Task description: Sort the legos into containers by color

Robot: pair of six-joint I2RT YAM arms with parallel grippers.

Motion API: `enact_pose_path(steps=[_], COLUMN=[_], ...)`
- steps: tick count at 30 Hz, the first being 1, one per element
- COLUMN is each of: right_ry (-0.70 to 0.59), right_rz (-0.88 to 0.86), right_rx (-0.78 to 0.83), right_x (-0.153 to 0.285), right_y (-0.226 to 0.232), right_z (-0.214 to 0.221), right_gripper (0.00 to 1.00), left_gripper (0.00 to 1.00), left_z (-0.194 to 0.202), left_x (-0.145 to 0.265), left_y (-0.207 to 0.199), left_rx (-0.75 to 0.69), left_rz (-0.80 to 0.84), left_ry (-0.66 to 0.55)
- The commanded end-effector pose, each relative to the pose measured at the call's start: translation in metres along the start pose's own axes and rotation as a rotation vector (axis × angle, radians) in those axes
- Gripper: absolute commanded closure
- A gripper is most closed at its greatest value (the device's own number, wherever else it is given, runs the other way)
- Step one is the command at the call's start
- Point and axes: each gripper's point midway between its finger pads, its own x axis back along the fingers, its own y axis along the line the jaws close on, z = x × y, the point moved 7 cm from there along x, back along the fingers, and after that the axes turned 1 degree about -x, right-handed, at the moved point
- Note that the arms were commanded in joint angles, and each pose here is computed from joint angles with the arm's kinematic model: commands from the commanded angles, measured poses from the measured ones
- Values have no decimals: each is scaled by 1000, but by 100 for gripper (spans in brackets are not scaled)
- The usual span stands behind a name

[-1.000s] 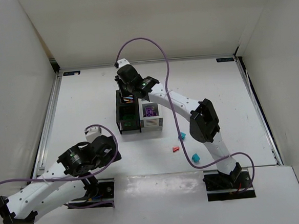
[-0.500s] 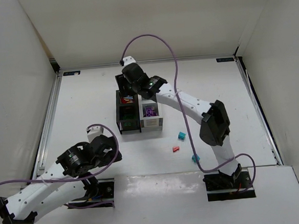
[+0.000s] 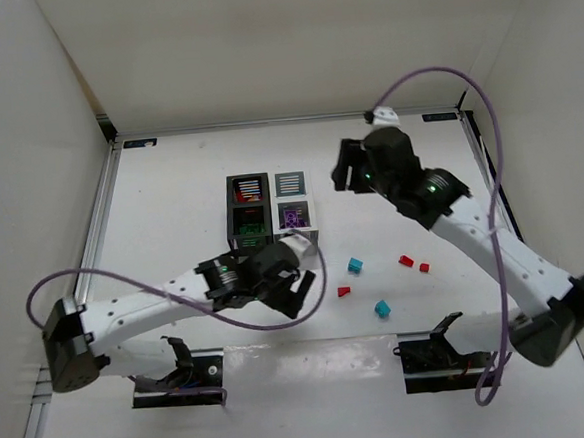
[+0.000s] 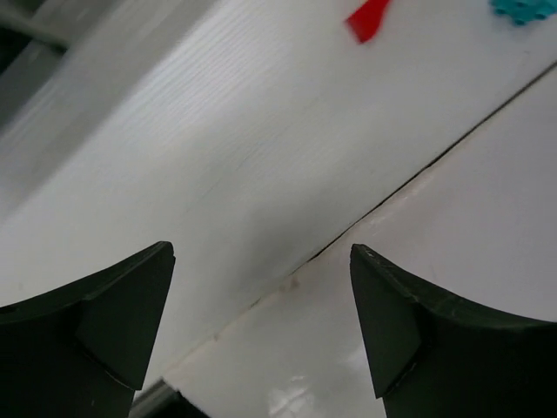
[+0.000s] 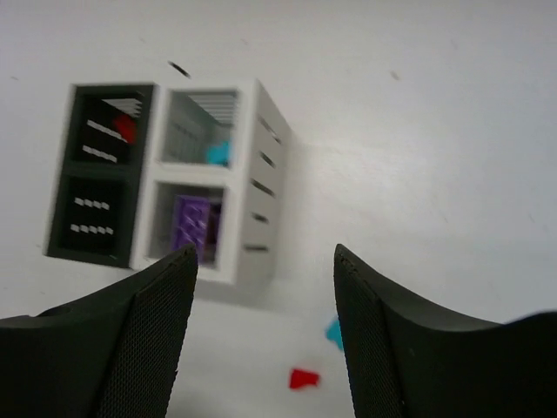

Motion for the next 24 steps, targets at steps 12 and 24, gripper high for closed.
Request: enact_pose_path(steps=[12,24], right_ry=[89,103], right_rz=[144,140], right_rx=[-155,-179], right_x=[60,59], right_y=[-88,-100], right_z=[39,37], right_gripper=[34,34], left_gripper=[13,28], left_z=[-53,-60], left_x=[-113,-148], left_y=[-85,-89], left_rx=[-539,-582], left_rz=[291,240], left_ry=[-27,-25])
